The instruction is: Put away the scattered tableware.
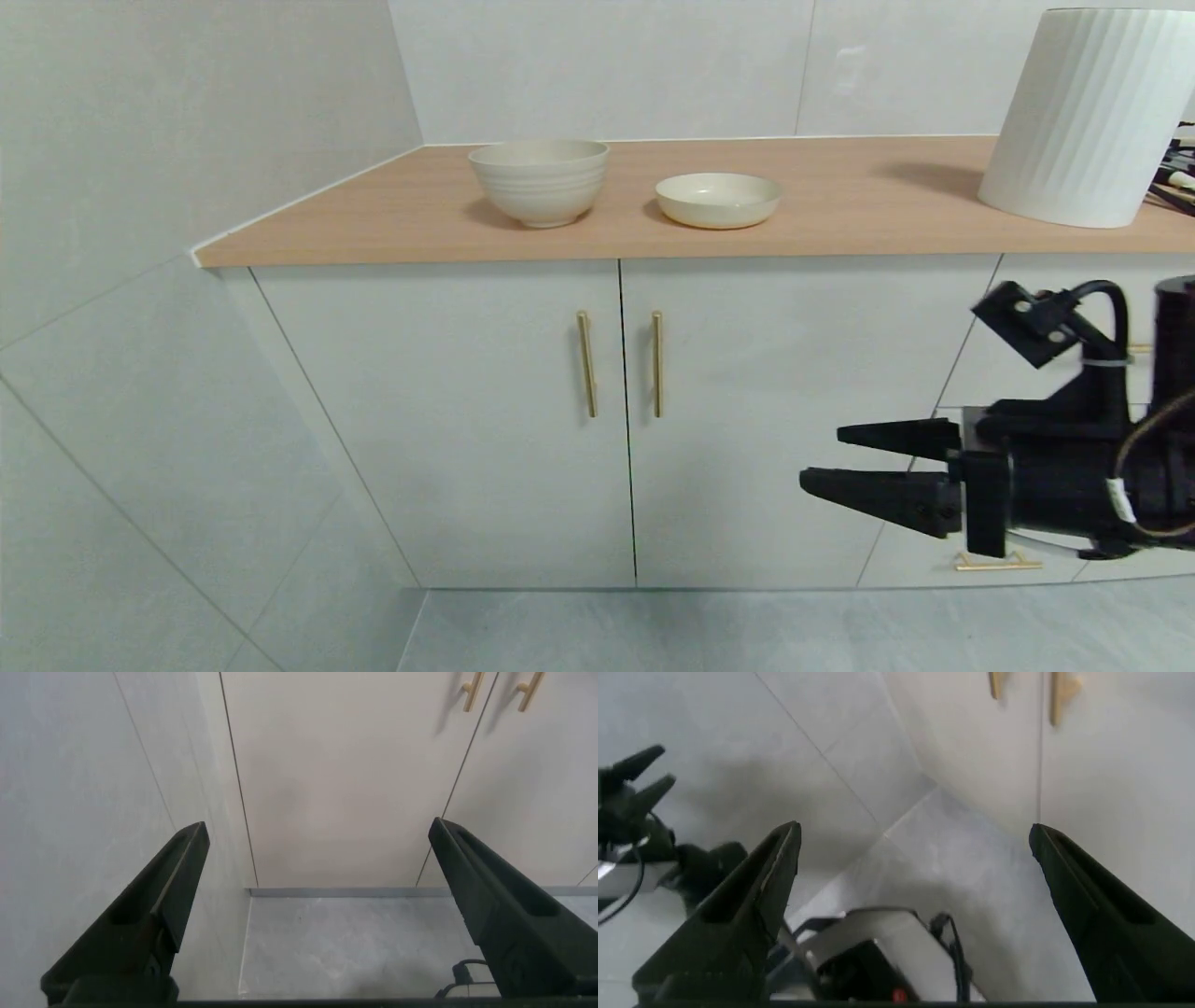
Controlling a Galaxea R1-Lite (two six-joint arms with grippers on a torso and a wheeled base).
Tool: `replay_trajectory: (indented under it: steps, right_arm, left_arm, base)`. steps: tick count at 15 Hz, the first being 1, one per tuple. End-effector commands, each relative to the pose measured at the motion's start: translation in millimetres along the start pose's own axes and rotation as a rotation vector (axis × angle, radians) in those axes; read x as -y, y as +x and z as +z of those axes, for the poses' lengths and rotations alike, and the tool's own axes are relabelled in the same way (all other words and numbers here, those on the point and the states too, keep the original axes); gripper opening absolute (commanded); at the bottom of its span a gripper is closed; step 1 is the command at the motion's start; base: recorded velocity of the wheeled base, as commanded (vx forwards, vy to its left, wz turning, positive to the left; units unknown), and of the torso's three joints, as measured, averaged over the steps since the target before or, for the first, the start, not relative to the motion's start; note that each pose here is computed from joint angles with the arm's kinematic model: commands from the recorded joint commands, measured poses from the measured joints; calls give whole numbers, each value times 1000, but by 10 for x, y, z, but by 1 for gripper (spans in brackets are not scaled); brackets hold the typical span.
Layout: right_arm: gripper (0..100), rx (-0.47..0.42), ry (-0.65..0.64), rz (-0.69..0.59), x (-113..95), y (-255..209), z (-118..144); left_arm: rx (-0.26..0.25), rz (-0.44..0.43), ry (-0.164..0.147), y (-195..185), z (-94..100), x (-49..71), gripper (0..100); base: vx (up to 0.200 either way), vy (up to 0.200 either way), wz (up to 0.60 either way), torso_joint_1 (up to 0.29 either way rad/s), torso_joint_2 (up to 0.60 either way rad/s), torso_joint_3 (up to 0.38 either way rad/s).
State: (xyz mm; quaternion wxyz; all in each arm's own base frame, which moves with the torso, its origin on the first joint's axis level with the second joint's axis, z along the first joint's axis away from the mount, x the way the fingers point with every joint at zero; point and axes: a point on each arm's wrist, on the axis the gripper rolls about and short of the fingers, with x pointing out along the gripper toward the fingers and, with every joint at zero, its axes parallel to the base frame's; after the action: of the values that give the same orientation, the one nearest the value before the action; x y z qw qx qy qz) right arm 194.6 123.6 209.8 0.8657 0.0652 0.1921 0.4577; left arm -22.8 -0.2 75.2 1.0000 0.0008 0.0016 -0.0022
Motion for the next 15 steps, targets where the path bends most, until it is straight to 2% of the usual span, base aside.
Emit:
replay_trajectory:
  steps: [1,4,8,10,11,15]
  right_arm:
    - [100,-60,22,14,138,418,12]
    - [100,-32,9,20,298,812,210]
    - [100,17,36,24,465,1136,132]
    - [100,50,89,71,382,1274,111]
    - [100,55,98,73,417,1351,71]
    - [100,89,123,-6,531,1742,-28]
  left_arm:
    - [0,0,0,0,0,0,100]
    - [0,0,0,0,0,0,100]
    - [0,0,0,0,0,0,100]
    - [0,0,0,0,0,0,100]
    - [0,0,0,0,0,0,100]
    - [0,0,0,0,0,0,100]
  base:
    - [0,0,0,0,0,0]
    - [0,0,0,0,0,0]
    - [0,0,0,0,0,0]
    - [0,0,0,0,0,0]
    - [0,0,0,0,0,0]
    - [0,0,0,0,0,0]
